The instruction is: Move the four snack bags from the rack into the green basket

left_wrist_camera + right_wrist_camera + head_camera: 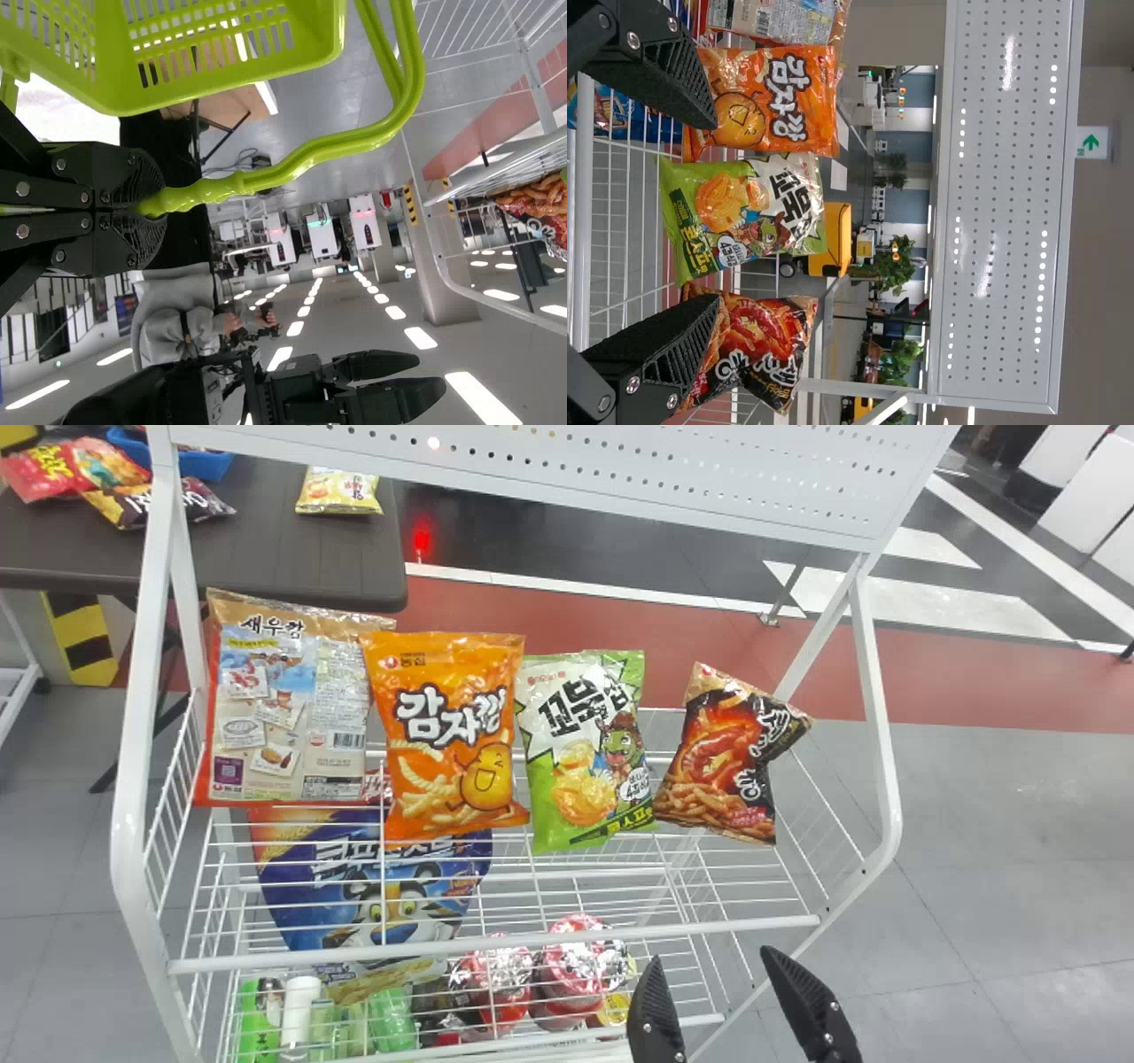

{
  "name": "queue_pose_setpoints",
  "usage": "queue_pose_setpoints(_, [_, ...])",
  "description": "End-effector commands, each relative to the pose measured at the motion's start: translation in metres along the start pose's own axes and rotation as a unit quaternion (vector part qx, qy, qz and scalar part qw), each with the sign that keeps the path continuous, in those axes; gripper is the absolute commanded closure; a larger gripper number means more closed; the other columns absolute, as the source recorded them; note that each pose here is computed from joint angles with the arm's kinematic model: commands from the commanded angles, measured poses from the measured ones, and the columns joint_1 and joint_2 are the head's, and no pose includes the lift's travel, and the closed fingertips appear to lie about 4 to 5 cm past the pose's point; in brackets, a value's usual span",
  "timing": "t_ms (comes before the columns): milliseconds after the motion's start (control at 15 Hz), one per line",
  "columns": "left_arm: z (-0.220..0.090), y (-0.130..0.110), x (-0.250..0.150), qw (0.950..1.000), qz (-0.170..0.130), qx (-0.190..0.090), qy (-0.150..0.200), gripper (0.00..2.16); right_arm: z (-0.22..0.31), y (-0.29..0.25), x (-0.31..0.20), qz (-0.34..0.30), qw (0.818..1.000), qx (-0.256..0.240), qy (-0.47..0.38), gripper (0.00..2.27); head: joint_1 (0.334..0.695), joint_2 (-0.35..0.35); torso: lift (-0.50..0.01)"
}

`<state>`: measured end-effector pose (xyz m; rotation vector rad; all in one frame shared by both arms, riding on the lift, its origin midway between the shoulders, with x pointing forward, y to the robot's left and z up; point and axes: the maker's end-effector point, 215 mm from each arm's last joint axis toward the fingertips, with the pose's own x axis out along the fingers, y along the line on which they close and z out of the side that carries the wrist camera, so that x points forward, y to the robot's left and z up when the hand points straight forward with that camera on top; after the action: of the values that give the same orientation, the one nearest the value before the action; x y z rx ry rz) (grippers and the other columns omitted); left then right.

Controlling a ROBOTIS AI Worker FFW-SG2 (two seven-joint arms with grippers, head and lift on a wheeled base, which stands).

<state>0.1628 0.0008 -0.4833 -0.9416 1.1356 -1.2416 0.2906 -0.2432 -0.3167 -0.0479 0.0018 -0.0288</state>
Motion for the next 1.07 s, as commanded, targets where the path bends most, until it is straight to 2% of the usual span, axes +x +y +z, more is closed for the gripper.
queue_pose_setpoints(0, [-0.001,0.000,0.000,1.0000,0.000,-0.001,0.000,2.08,0.000,0.000,0.000,0.001,1.000,0.000,-0.001,0.13,0.695,-0.350,0.000])
queue_pose_setpoints(667, [-0.001,0.000,0.000,1.0000,0.001,-0.001,0.000,2.08,0.004,0.000,0.000,0.002,1.000,-0.001,-0.008,0.13,0.695,-0.350,0.000])
queue_pose_setpoints(1000, [-0.006,0.002,0.009,0.9999,0.005,0.002,0.013,2.08,-0.004,0.018,0.047,0.024,1.000,0.001,-0.019,0.13,0.695,-0.350,0.000])
